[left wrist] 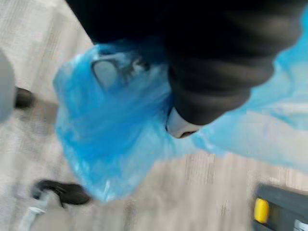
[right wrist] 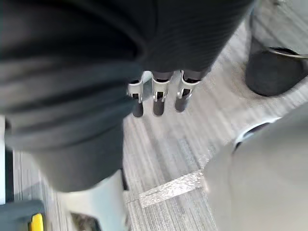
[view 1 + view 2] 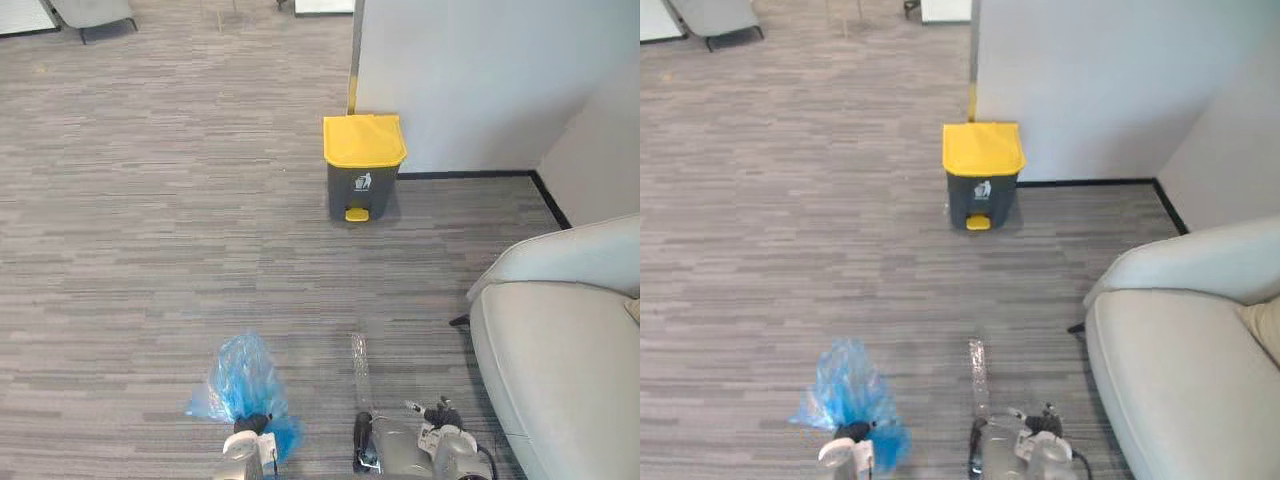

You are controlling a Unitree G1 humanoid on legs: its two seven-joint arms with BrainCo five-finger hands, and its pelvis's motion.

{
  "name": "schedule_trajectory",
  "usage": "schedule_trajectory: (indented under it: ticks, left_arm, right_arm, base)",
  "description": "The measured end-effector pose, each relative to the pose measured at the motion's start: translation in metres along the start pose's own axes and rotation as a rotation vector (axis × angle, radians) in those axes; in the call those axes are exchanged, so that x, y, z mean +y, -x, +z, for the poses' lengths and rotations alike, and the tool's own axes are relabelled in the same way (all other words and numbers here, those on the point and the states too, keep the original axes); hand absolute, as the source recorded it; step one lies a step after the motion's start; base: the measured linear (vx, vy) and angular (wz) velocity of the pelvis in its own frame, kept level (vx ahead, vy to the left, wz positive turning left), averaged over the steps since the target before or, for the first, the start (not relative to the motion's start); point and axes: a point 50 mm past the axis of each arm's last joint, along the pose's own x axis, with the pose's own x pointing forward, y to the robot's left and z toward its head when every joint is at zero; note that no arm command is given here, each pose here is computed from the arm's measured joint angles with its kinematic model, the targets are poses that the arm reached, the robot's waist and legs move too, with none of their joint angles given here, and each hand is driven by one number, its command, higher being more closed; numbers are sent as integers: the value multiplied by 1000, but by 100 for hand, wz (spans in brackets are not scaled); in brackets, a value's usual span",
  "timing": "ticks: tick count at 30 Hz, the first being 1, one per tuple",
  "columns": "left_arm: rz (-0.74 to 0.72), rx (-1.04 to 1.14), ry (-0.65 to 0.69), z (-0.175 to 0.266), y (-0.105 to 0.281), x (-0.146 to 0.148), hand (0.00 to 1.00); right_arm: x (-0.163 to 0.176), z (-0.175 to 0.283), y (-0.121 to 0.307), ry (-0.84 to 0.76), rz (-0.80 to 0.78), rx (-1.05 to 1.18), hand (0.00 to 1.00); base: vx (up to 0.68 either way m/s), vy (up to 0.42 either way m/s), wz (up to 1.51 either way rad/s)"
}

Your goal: Gather rubbish on tea table into small bin, then transfer packed bag to large trash can.

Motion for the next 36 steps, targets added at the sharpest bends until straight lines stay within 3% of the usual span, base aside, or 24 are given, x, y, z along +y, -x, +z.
schedule_trajectory:
  ticks: [20, 30, 36]
  left_arm:
    - [34, 27, -16, -13, 4, 14, 100]
    - [14, 51, -10, -16, 3, 6, 100]
    - [-15, 29, -8, -8, 1, 0, 100]
  right_arm:
    - [8, -16, 7, 27, 30, 33, 0]
    - [0, 6, -1, -8, -3, -15, 0]
    - [-1, -5, 0, 7, -1, 28, 0]
  base:
    - [328, 163, -23]
    - [425, -101, 16]
    - [330, -173, 25]
